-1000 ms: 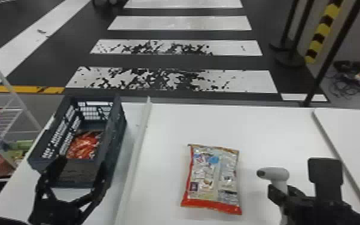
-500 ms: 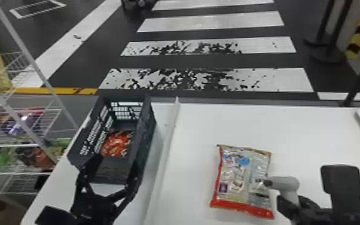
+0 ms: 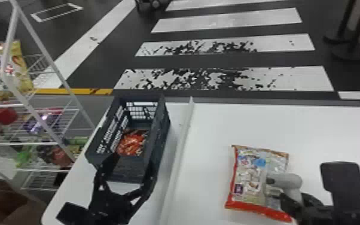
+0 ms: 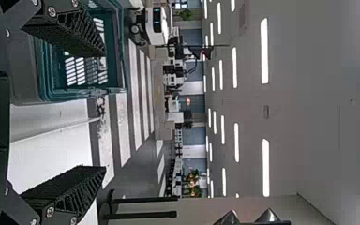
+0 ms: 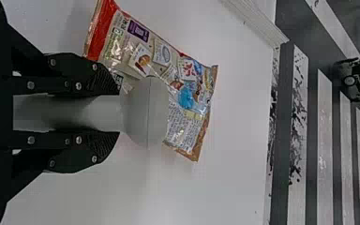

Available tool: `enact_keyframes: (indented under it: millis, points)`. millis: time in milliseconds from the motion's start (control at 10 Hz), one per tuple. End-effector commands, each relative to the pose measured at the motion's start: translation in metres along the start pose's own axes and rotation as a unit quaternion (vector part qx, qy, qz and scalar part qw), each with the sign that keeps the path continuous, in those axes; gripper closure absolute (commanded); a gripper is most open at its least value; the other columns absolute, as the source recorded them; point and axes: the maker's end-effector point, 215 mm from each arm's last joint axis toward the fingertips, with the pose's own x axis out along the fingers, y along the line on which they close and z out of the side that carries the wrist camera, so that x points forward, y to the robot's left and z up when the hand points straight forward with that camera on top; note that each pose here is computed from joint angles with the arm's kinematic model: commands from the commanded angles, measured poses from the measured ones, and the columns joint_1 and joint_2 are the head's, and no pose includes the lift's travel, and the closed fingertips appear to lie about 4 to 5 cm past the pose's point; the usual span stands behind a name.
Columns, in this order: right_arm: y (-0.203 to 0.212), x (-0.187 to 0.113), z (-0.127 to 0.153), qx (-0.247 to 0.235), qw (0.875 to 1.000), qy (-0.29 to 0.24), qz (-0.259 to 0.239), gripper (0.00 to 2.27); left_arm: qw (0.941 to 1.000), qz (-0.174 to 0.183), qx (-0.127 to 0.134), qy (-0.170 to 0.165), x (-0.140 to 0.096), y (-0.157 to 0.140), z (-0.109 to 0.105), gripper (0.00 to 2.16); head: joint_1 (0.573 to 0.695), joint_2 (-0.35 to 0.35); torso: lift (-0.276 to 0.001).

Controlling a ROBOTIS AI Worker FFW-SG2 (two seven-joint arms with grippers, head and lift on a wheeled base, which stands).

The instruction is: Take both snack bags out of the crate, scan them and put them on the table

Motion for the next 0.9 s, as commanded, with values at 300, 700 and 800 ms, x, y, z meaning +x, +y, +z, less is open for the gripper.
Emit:
enact_keyframes:
  millis: [300, 700, 800]
  points:
    - [-0.002, 0.003, -0.002, -0.001, 1.000, 0.004, -0.003, 2.26, 1.0000, 0.001, 0.000, 0.000, 0.000, 0.001, 0.000, 0.15, 0.695, 0.258, -0.092]
    - [-0.063, -0.002, 0.012, 0.026, 0.998, -0.014, -0.050, 2.26, 1.0000, 0.003, -0.002, 0.001, 0.000, 0.004, -0.001, 0.15, 0.695, 0.228, -0.092]
    - [-0.086, -0.006, 0.016, 0.032, 0.997, -0.024, -0.070, 2.26, 1.0000, 0.002, -0.002, 0.002, 0.000, 0.003, -0.002, 0.15, 0.695, 0.197, -0.092]
